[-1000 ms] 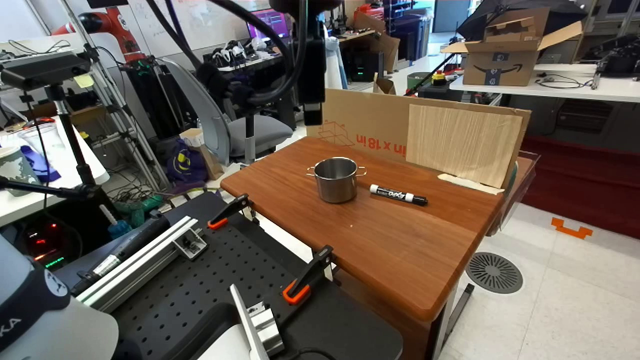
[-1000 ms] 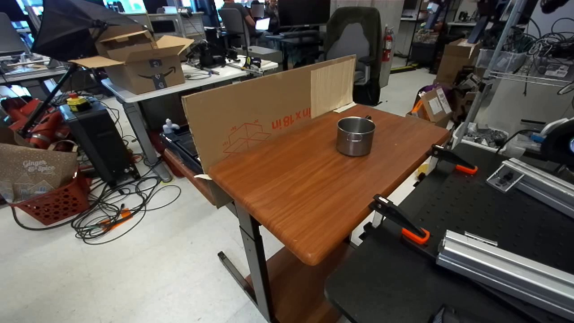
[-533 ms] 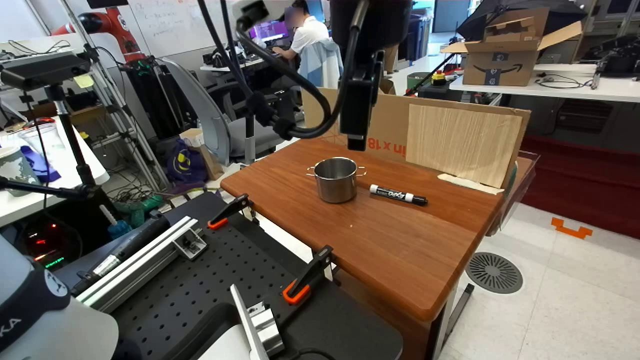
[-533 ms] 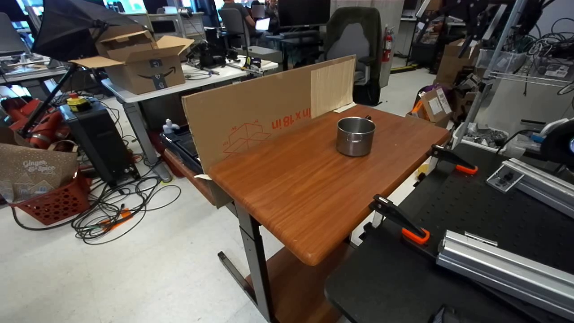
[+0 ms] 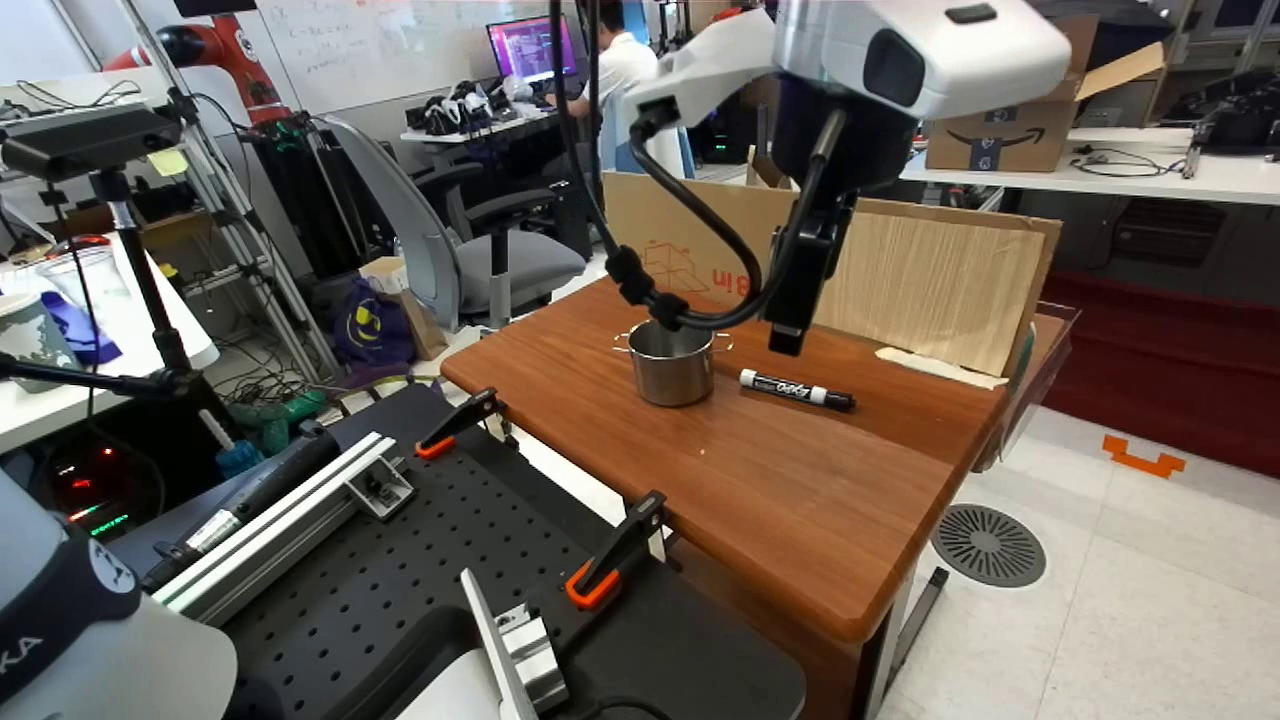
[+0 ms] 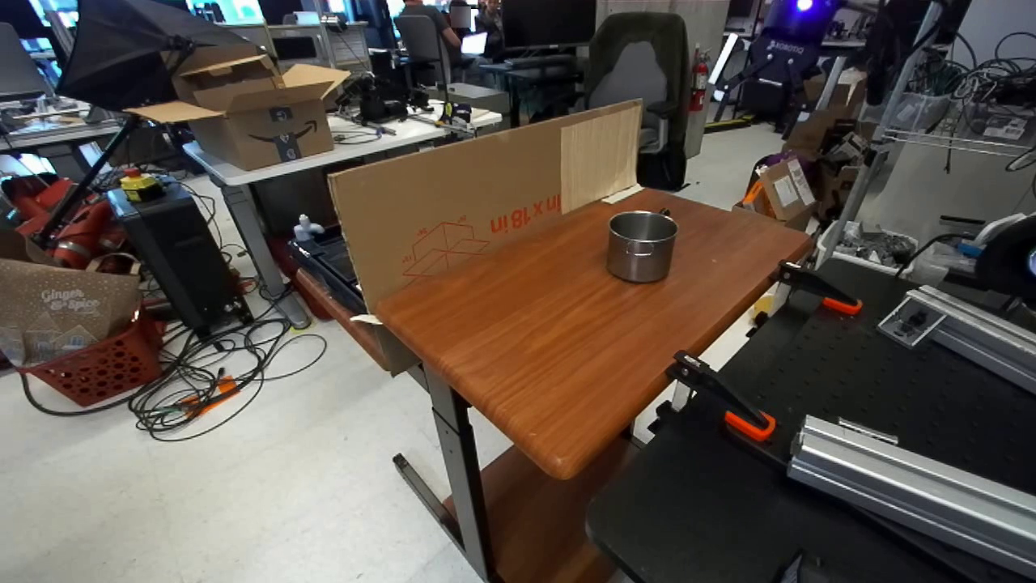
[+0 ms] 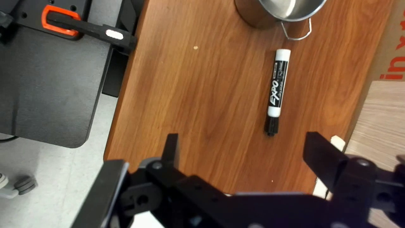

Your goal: Put the marker in the silver pot

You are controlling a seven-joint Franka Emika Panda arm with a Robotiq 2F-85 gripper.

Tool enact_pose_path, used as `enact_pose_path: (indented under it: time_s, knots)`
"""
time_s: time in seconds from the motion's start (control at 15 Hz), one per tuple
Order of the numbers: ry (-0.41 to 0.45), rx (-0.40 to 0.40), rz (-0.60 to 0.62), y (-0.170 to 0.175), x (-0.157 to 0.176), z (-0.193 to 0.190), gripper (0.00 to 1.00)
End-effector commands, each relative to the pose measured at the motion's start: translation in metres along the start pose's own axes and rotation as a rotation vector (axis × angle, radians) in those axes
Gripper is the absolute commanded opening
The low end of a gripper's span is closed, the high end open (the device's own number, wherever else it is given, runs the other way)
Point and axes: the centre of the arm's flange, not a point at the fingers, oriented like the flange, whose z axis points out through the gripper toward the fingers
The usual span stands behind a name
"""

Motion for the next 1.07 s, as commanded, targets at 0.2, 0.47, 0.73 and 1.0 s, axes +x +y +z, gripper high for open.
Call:
enact_pose_path:
  time_s: [0.2,0.47,0.73,1.0]
  knots:
    - [0.02,-0.076,0.094,-0.045,0.032,0.048,1.0]
    - [0.033,-0.121,0.107,-0.073,0.034,0.076,1.0]
    - [0.063,-0.167,0.115,-0.097,0.036,0.101,1.0]
    - [0.076,-0.208,0.115,-0.11,0.039,0.127,1.0]
